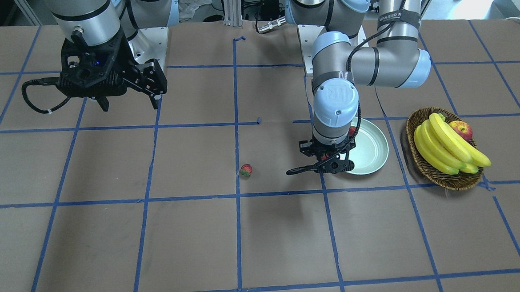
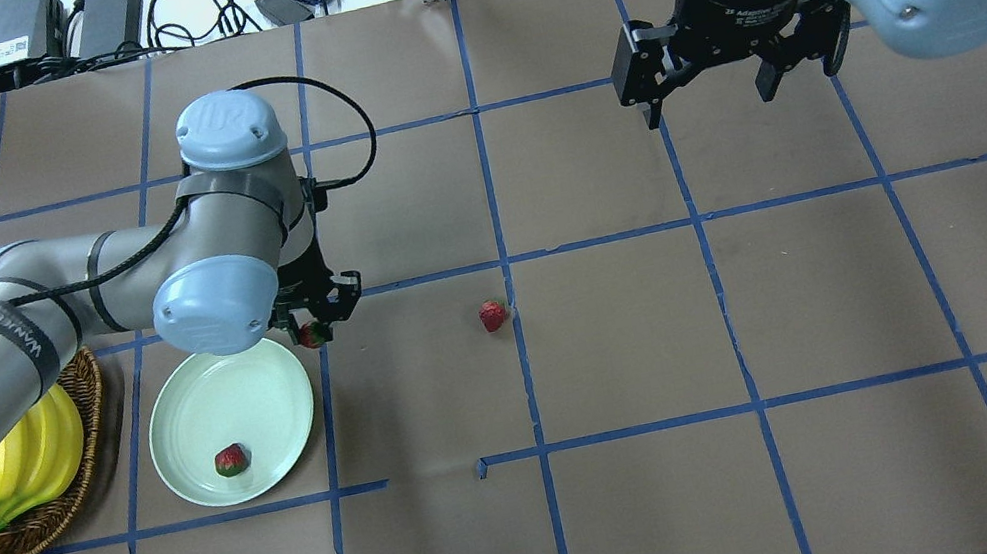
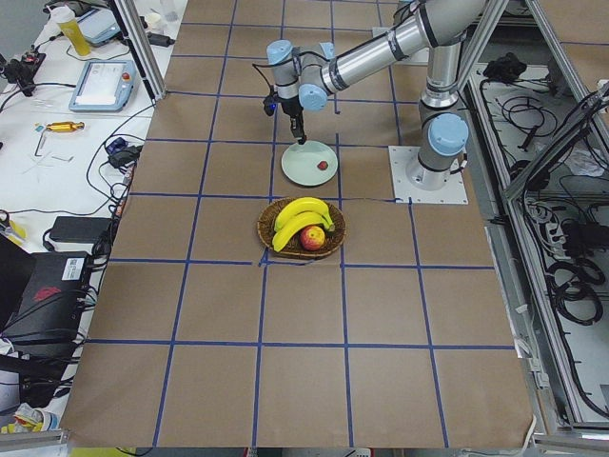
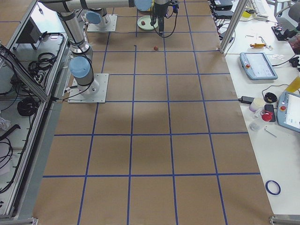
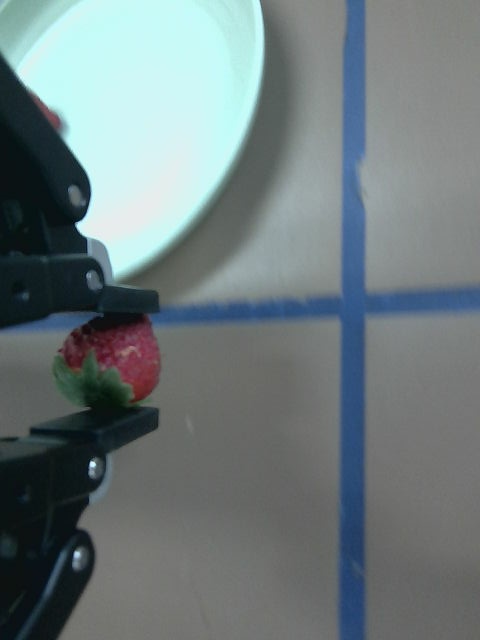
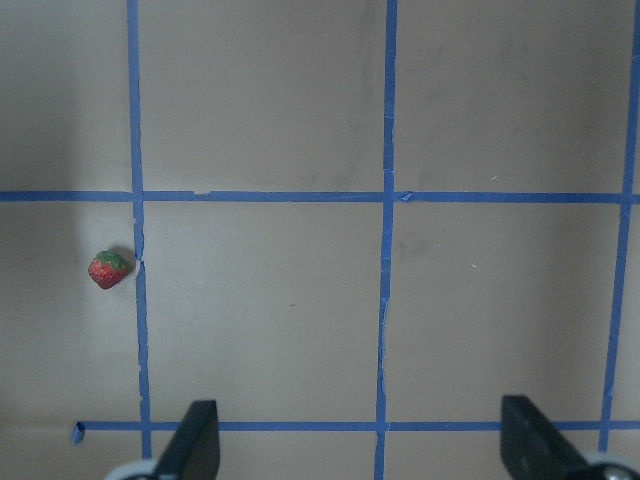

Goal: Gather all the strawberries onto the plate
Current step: 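Drop the strawberry onto the plate with the left gripper, then grasp the last strawberry on the table with the left gripper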

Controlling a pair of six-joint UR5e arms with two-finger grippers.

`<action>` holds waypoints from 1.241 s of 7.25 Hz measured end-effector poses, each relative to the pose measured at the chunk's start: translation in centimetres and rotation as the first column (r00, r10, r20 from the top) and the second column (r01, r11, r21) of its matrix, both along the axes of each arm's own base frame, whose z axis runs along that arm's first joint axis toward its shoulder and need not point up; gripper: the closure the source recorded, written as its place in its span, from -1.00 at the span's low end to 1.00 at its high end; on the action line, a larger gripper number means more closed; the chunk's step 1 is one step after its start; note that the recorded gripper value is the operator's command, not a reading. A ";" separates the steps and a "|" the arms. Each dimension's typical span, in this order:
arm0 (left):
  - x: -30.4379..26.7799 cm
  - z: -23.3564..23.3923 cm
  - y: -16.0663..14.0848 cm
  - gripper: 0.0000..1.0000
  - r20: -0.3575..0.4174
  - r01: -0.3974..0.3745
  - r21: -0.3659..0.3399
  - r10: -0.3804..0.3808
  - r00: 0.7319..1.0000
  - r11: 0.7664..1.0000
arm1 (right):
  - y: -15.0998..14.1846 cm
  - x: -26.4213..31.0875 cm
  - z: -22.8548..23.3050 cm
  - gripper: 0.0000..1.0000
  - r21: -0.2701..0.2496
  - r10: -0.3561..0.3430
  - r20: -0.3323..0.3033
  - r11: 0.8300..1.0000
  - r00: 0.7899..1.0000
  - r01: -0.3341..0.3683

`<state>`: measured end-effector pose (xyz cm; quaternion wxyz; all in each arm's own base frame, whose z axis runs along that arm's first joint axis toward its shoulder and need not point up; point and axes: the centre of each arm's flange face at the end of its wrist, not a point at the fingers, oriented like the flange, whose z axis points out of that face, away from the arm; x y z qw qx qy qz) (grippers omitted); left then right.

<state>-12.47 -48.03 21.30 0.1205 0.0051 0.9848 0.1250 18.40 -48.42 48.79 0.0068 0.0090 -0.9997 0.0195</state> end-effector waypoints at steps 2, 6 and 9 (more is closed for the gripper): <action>0.2 -0.5 1.0 -1.00 0.021 0.000 0.014 -0.001 1.000 1.000 | 0.0 0.0 0.0 -1.00 0.000 0.000 0.000 1.000 1.000 0.000; -11.9 1.6 0.1 -1.00 -0.146 -0.126 -0.261 0.090 0.985 0.957 | -0.1 0.0 -0.1 -1.00 0.001 0.000 0.000 1.000 1.000 0.000; -18.7 0.5 -0.5 -0.73 -0.271 -0.199 -0.335 0.108 0.957 0.921 | 0.0 0.0 -0.2 -1.00 0.004 0.000 0.000 1.000 1.000 0.000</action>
